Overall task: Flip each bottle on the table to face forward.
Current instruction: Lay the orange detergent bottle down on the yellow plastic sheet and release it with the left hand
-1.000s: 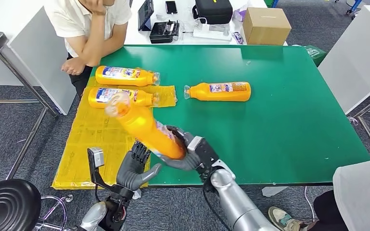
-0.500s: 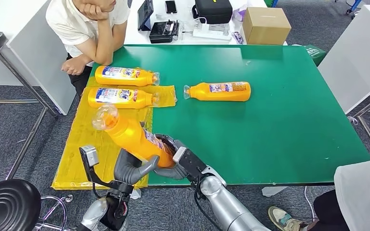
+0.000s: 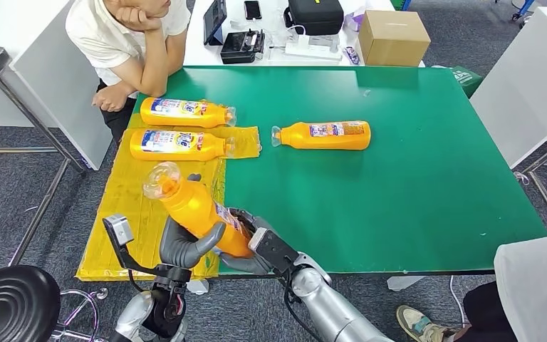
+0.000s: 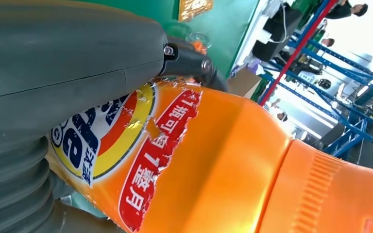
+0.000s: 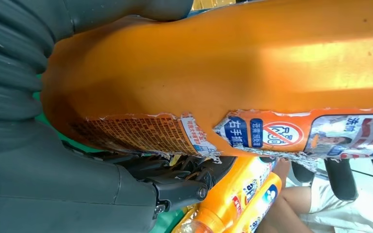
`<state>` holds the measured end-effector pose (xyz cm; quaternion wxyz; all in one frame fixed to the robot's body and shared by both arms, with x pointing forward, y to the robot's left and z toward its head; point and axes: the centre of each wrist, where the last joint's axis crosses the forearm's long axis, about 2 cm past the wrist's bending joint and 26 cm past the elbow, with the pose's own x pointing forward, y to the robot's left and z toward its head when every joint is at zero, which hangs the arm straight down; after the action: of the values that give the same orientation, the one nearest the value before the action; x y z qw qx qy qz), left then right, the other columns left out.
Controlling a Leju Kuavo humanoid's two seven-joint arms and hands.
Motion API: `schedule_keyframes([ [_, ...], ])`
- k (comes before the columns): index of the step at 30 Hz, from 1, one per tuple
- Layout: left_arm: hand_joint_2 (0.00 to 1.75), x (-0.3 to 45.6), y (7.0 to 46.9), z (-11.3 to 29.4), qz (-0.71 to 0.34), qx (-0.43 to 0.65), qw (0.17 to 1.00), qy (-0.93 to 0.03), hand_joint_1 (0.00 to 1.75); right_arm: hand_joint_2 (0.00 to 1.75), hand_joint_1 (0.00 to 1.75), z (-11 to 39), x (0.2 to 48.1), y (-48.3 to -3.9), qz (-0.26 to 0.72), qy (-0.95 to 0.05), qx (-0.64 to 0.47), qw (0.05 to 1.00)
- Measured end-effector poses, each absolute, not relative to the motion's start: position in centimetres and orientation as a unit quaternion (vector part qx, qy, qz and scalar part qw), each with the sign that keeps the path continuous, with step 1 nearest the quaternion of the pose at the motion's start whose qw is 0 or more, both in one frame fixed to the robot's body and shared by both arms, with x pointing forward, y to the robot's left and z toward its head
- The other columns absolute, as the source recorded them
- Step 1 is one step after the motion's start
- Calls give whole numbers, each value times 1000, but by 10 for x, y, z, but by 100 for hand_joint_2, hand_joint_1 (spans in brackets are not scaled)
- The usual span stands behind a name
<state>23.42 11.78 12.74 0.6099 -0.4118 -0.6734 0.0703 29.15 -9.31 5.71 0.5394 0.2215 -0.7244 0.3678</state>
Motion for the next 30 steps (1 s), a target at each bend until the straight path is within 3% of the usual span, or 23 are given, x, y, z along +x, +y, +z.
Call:
schedule_keyframes([
  [1,175,235,118,126,71,-415,611,-670,175,131,23,57,292,-93,370,-724,221,539],
  [2,175,236,118,125,71,-418,611,-668,175,87,0,57,292,-93,372,-723,221,539],
  [4,175,239,119,124,69,-423,611,-666,175,0,0,56,291,-92,377,-720,221,539],
  [16,175,247,131,122,89,-427,598,-672,175,0,0,49,283,-91,363,-716,233,549],
  [21,175,257,151,119,107,-365,604,-700,175,0,0,42,272,-91,345,-723,220,556],
  [24,175,263,170,118,97,-242,606,-751,175,0,0,40,262,-91,328,-743,187,552],
  [28,175,271,201,124,8,126,521,-844,175,0,0,53,245,-88,314,-791,138,506],
  [30,175,275,208,128,-43,237,468,-850,175,0,0,63,242,-85,313,-804,135,487],
])
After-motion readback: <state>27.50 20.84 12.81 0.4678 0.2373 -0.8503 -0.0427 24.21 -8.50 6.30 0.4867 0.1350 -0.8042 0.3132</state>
